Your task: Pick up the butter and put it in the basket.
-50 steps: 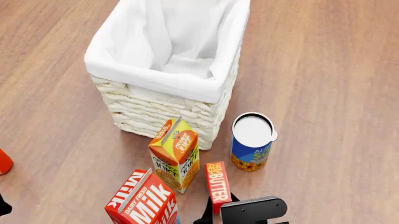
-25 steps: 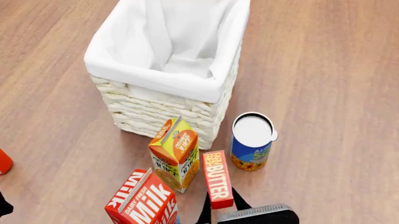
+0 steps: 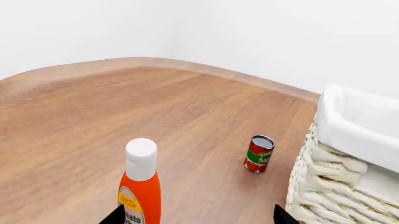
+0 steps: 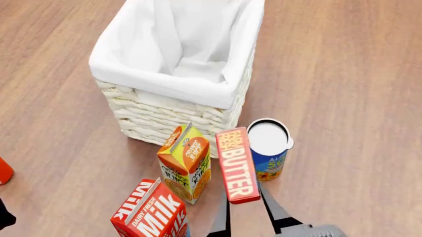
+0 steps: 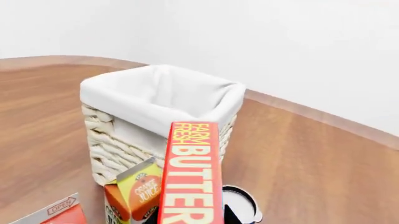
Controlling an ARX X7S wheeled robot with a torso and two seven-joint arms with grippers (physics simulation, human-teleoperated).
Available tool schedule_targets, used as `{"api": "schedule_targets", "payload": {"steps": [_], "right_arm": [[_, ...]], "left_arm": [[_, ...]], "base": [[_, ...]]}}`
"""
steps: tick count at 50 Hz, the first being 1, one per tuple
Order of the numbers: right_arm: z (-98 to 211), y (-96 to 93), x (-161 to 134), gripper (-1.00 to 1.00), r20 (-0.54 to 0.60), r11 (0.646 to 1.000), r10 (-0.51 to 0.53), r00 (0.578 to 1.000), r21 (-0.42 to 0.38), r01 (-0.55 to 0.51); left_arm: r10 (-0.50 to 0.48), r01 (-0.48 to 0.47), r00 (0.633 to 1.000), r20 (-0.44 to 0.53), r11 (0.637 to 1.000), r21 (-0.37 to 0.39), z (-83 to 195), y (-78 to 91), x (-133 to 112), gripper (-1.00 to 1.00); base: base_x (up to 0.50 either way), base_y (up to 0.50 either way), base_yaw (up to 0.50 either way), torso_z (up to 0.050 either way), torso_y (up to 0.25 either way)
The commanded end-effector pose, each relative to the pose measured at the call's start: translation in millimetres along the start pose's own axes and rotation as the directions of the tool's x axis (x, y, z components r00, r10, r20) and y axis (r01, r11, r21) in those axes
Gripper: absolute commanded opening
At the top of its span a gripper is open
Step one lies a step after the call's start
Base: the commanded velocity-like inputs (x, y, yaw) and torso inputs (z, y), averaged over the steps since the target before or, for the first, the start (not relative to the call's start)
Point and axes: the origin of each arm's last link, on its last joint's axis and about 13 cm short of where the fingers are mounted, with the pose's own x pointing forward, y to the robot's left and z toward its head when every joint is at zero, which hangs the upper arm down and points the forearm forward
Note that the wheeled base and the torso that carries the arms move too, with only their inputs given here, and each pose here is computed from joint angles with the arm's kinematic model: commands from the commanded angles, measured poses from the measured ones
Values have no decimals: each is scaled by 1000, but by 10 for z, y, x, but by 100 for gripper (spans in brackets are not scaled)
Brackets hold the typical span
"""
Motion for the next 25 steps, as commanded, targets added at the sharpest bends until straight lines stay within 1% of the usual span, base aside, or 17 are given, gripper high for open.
{"api": "schedule_targets", "payload": {"steps": [1, 9, 12, 18, 25], "right_arm": [[302, -199, -137, -100, 109, 993, -99, 989, -54, 105], [389, -345, -153, -100, 107, 985, -149, 983, -69, 156], [476, -398, -128, -100, 102, 979, -160, 982, -111, 171], [618, -478, -106, -100, 105, 972, -172, 979, -141, 186], [699, -606, -74, -100, 112, 971, -203, 973, -109, 215]], "left_arm": [[0, 0, 1000, 1, 1000, 0, -2, 1, 12, 100], [-1, 1, 1000, 1, 1000, 2, -7, 1, 11, 100], [-1, 1, 1000, 1, 1000, 2, -10, 2, 12, 100], [-1, 1, 1000, 2, 1000, 3, -12, 4, 11, 100], [0, 0, 1000, 1, 1000, 3, -12, 5, 13, 100]], "base": [[0, 0, 0, 0, 0], [0, 0, 0, 0, 1], [0, 0, 0, 5, 0], [0, 0, 0, 0, 2], [0, 0, 0, 0, 0]]}}
